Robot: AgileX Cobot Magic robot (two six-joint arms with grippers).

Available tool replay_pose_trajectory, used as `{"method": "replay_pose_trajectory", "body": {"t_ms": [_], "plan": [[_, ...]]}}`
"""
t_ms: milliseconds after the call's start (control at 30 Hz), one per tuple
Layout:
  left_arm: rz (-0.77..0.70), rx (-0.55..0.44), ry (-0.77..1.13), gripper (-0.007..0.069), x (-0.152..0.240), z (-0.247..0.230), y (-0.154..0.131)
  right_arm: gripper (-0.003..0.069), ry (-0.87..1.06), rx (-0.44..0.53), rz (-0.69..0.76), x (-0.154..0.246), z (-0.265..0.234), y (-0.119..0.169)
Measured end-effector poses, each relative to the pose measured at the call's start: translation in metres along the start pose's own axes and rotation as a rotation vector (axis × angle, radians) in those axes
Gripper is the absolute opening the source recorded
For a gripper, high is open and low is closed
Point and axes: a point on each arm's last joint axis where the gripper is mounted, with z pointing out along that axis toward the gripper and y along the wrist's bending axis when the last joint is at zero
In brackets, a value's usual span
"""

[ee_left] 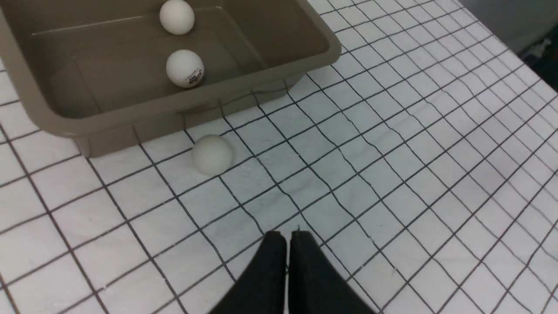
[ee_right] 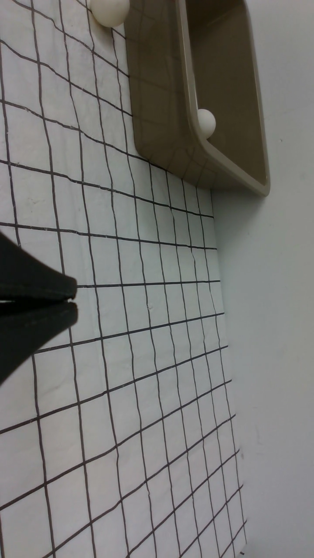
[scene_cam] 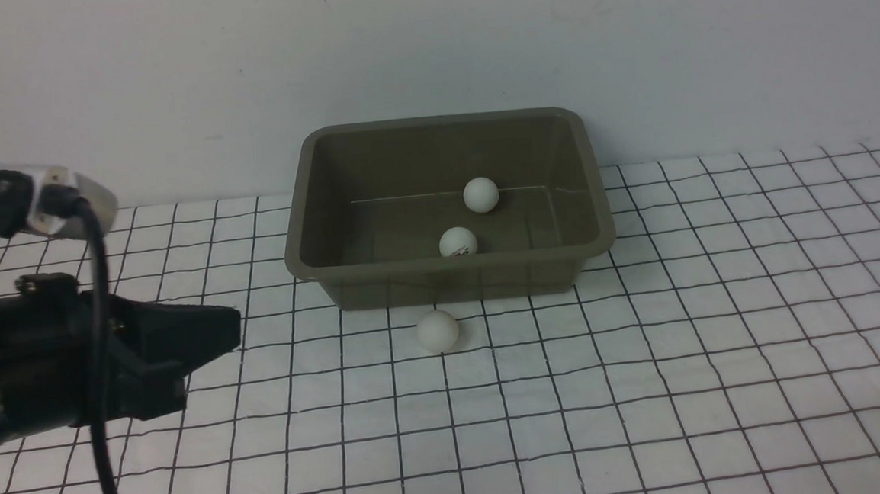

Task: Put the table tennis balls into the box on the white checkered tablecloth.
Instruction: 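Reach for and grasp a ping pong ball on the table beside the basket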

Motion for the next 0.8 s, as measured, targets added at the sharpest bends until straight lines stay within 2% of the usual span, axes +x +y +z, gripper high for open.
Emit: {"method": "replay_pose_trajectory", "body": {"t_ms": [233, 367, 467, 567, 633, 733, 800], "plan": [[0.134, 0.034, 0.013, -0.0004, -0.006, 0.018, -0.015, -0.0014, 0.000, 0.000, 0.000, 0.000, 0.000, 0.000], [0.223, 0.043, 0.100, -0.0004, 0.001, 0.037, -0.025, -0.0014, 0.000, 0.000, 0.000, 0.000, 0.000, 0.000], [0.271, 0.043, 0.266, -0.0004, 0.019, 0.059, -0.032, -0.0014, 0.000, 0.000, 0.000, 0.000, 0.000, 0.000], [0.300, 0.001, 0.415, -0.0004, 0.036, 0.076, -0.032, -0.0014, 0.000, 0.000, 0.000, 0.000, 0.000, 0.000], [0.293, -0.083, 0.506, -0.0004, 0.049, 0.092, -0.033, -0.0014, 0.000, 0.000, 0.000, 0.000, 0.000, 0.000], [0.253, -0.176, 0.502, -0.0004, 0.057, 0.108, -0.036, -0.0014, 0.000, 0.000, 0.000, 0.000, 0.000, 0.000], [0.166, -0.232, 0.436, -0.0004, 0.058, 0.122, -0.038, -0.0014, 0.000, 0.000, 0.000, 0.000, 0.000, 0.000]]}}
